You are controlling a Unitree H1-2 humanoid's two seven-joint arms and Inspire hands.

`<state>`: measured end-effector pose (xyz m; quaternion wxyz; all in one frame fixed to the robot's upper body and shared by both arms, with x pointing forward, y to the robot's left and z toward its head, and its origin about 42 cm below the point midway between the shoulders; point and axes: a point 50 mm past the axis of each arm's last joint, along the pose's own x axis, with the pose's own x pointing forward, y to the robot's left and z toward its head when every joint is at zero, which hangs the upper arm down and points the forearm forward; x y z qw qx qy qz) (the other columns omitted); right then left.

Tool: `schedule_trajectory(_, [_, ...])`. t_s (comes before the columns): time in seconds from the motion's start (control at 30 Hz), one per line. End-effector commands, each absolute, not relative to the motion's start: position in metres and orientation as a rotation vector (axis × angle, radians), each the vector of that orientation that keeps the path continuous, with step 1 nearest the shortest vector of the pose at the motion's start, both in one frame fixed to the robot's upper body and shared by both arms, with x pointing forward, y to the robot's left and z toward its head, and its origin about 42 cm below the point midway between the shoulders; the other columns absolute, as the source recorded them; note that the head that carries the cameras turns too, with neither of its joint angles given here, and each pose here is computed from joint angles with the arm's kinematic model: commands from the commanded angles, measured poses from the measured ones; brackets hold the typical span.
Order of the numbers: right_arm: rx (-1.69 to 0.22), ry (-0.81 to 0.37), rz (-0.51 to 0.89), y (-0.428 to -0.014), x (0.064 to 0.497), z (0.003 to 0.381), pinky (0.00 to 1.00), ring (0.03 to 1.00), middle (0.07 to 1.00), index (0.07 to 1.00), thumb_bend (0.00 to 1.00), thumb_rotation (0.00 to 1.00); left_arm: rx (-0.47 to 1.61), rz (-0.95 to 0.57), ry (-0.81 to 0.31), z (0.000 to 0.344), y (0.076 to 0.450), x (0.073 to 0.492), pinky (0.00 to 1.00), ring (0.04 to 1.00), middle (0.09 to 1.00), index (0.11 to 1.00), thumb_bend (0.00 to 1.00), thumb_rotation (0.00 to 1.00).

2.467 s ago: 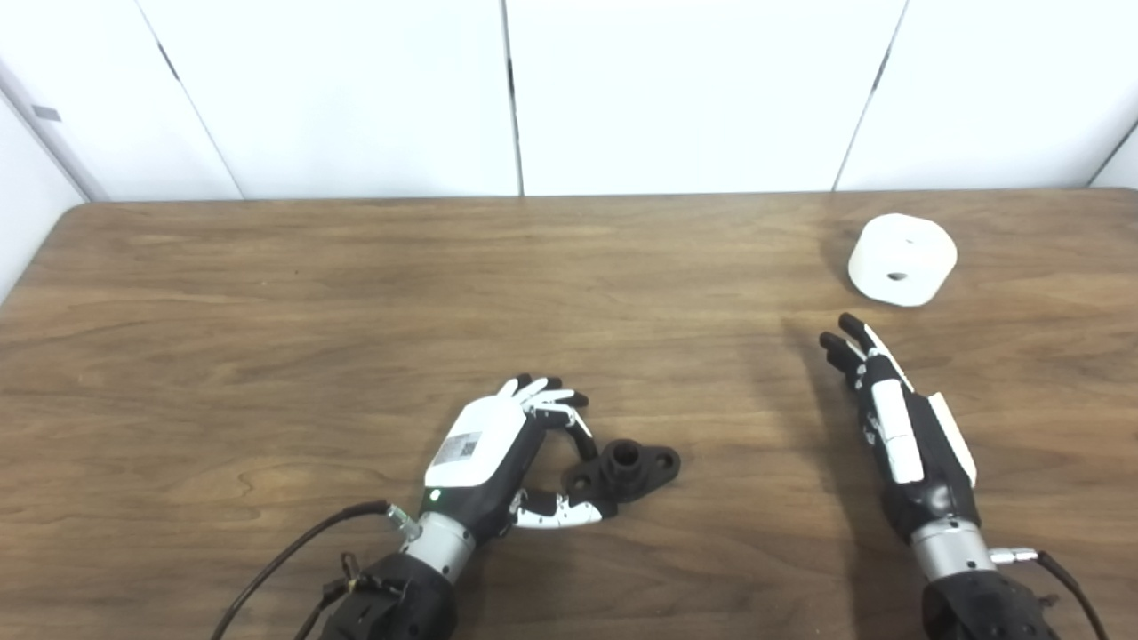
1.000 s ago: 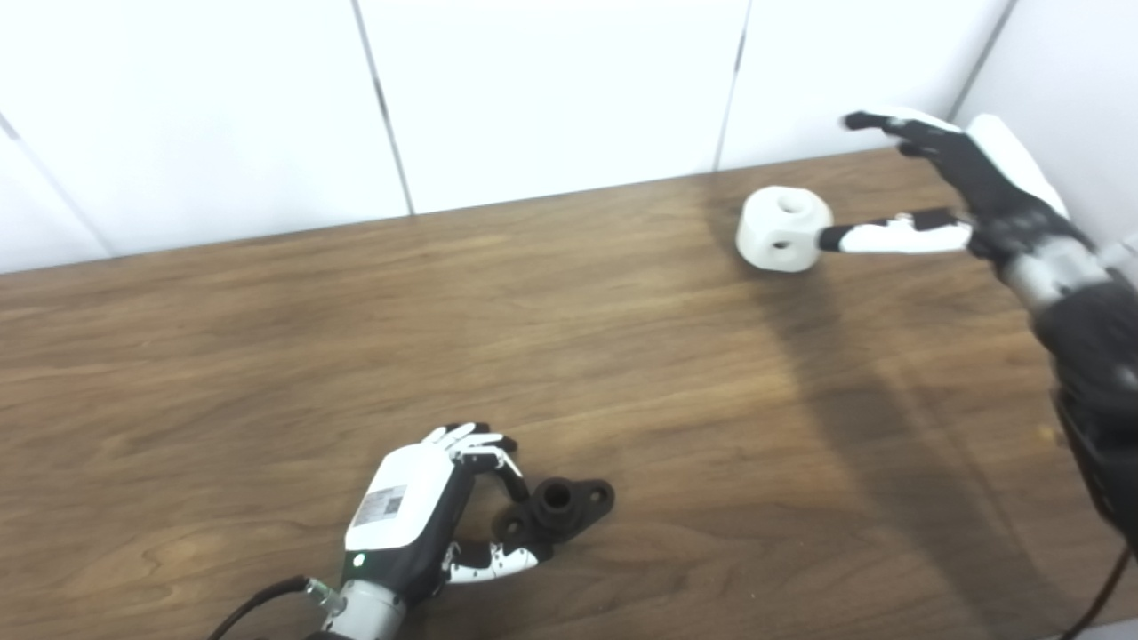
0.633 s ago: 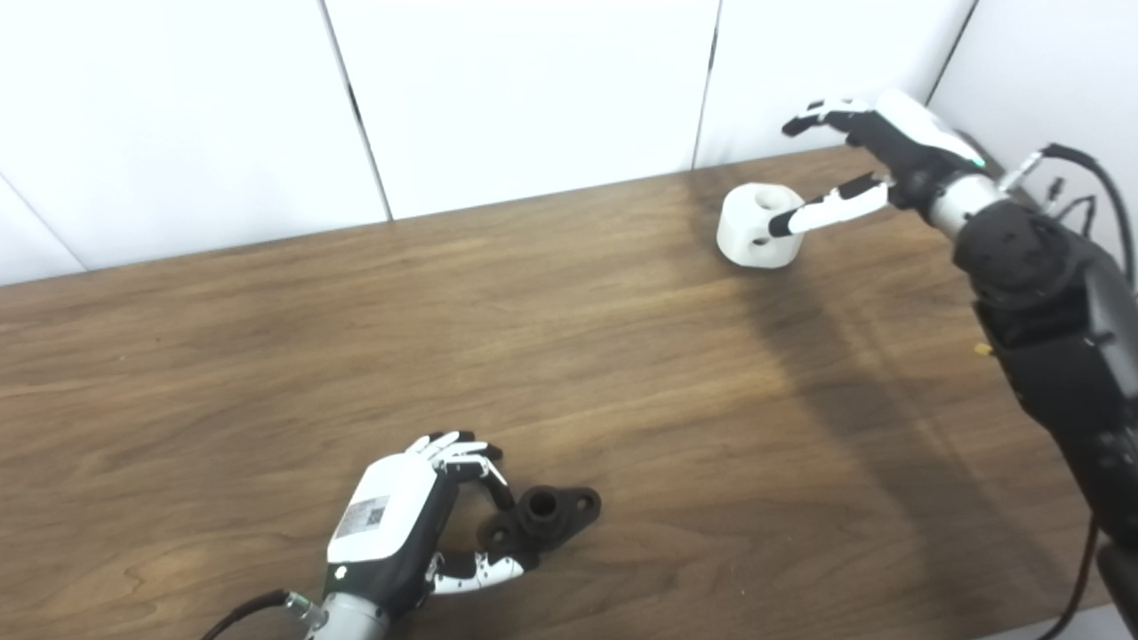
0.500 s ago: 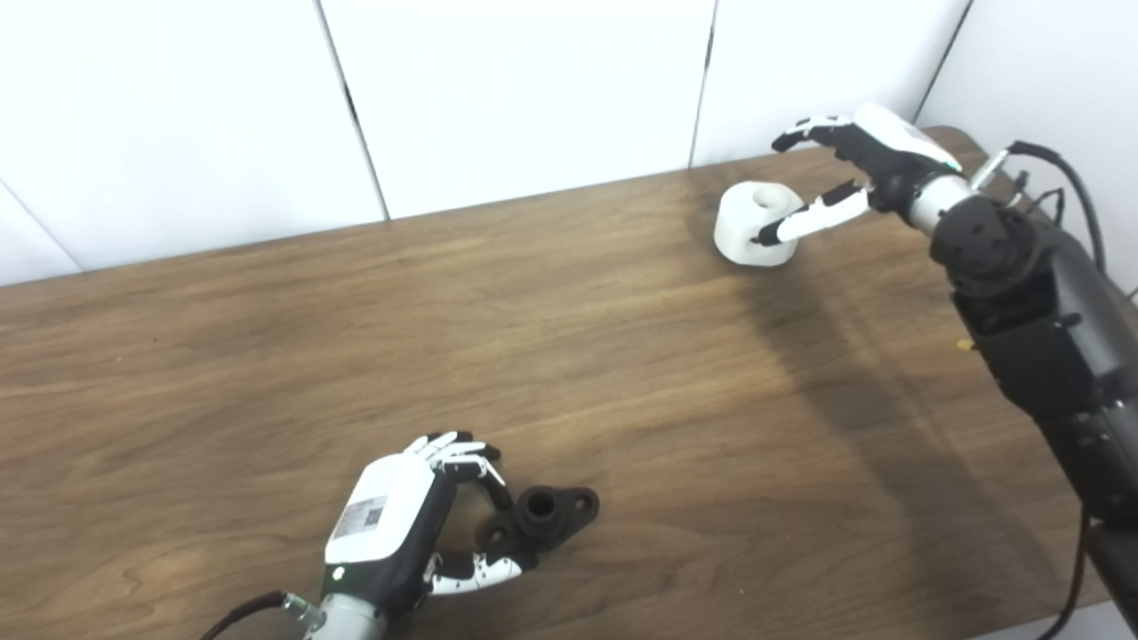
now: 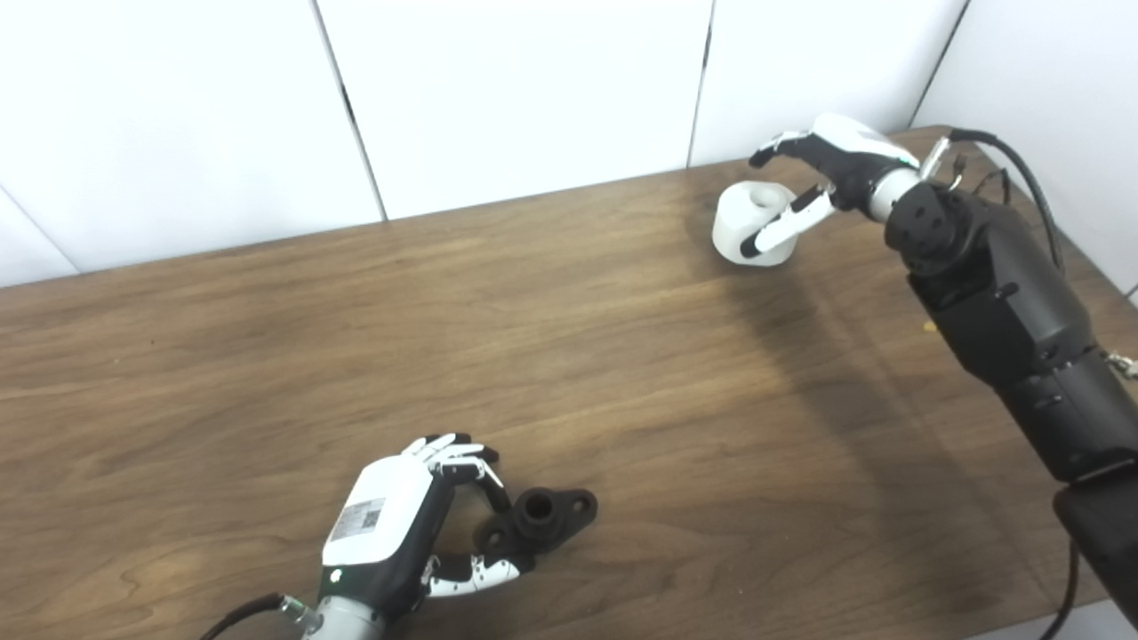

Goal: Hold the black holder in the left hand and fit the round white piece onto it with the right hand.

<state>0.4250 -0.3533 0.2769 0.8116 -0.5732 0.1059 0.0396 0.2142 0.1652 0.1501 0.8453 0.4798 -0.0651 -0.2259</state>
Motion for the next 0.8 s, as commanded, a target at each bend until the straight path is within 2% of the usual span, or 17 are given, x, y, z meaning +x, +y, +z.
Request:
schedule_trajectory(0.0, [-1.259, 0.161, 0.029, -0.3542, 0.4322, 0.3035, 0.97, 1.000, 0.957, 0.837, 1.00, 0.33, 1.026, -0.493, -0.118, 0.1488, 0.1683, 0.2099, 0.91, 0.878, 0.781, 0.487, 0.52, 0.06])
schedule_trajectory(0.33, [-1.287, 0.203, 0.032, -0.3572, 0.4355, 0.2952, 0.97, 1.000, 0.969, 0.804, 1.00, 0.32, 1.031, -0.496, -0.118, 0.1506, 0.1700, 0.2091, 0.91, 0.879, 0.782, 0.487, 0.52, 0.06])
schedule_trajectory(0.53, [-1.312, 0.206, 0.029, -0.3571, 0.4375, 0.2969, 1.00, 1.000, 0.972, 0.783, 1.00, 0.34, 1.028, -0.495, -0.120, 0.1513, 0.1705, 0.2092, 0.91, 0.877, 0.780, 0.487, 0.52, 0.06])
schedule_trajectory(0.77, [-1.320, 0.198, 0.022, -0.3574, 0.4392, 0.2981, 0.98, 1.000, 0.962, 0.777, 0.99, 0.34, 1.027, -0.495, -0.119, 0.1516, 0.1702, 0.2093, 0.91, 0.874, 0.778, 0.487, 0.52, 0.06])
